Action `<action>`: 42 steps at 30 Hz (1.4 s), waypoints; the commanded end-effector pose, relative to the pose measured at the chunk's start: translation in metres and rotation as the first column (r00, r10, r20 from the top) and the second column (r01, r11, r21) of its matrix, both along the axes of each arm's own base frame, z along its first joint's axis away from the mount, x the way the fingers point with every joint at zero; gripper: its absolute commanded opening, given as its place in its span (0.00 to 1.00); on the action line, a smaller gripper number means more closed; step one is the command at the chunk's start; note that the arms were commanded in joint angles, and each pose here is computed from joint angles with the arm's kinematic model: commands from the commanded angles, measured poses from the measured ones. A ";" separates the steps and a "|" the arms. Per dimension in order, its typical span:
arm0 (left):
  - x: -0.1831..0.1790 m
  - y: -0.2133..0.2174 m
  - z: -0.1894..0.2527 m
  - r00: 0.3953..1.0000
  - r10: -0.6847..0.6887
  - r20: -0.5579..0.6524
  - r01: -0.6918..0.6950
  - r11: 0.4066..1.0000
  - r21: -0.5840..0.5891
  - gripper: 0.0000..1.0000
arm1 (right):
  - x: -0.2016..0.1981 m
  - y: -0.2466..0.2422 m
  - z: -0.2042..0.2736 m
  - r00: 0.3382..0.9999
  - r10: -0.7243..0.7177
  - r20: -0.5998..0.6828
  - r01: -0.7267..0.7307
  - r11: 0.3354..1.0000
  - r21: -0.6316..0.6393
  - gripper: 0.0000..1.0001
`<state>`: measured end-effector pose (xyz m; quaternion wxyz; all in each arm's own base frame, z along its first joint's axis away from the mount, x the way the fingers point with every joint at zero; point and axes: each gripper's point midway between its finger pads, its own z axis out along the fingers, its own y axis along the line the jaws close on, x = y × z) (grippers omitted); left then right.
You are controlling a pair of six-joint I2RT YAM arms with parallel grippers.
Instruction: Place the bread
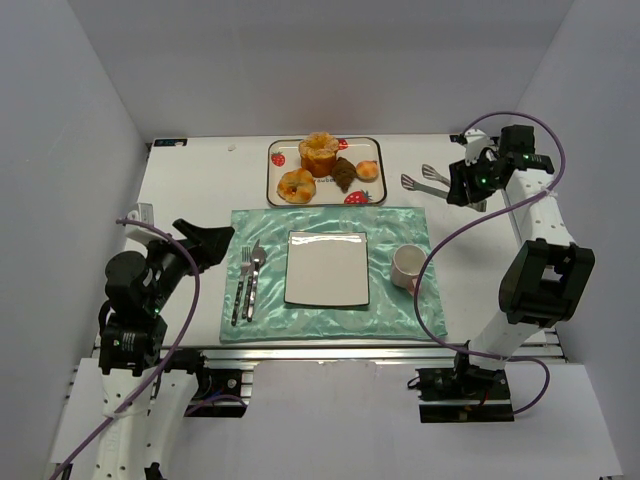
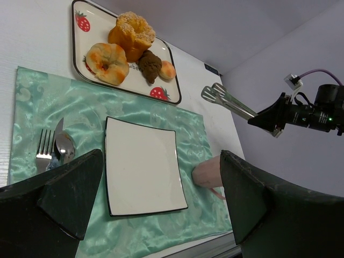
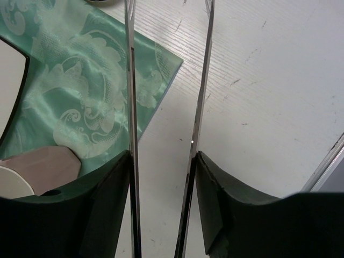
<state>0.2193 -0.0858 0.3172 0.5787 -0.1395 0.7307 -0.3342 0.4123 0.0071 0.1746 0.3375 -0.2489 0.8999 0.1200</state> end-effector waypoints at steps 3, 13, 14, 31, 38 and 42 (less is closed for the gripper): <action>-0.004 0.001 0.012 1.000 0.006 0.029 -0.006 1.000 -0.009 0.98 | 0.009 0.010 0.027 0.998 0.026 0.063 -0.028 0.999 0.029 0.57; -0.003 0.001 0.013 1.000 0.006 0.029 -0.006 1.000 -0.009 0.98 | 0.011 0.035 0.047 0.987 0.119 0.109 -0.124 0.991 0.045 0.58; -0.003 0.000 0.013 1.000 0.003 0.028 -0.003 1.000 -0.009 0.98 | 0.011 0.038 0.048 0.983 0.142 0.119 -0.147 0.989 0.034 0.58; -0.004 0.004 0.018 1.000 0.021 0.010 -0.021 1.000 0.013 0.98 | 0.055 0.121 0.031 0.935 0.329 0.132 -0.329 0.944 -0.021 0.58; -0.001 0.006 0.018 0.999 0.038 0.000 -0.038 0.999 0.006 0.98 | 0.078 0.139 0.014 0.933 0.335 0.129 -0.329 0.942 -0.066 0.58; 0.000 0.006 0.016 0.999 0.043 -0.003 -0.043 0.999 -0.004 0.98 | 0.088 0.143 0.008 0.935 0.329 0.129 -0.324 0.944 -0.060 0.58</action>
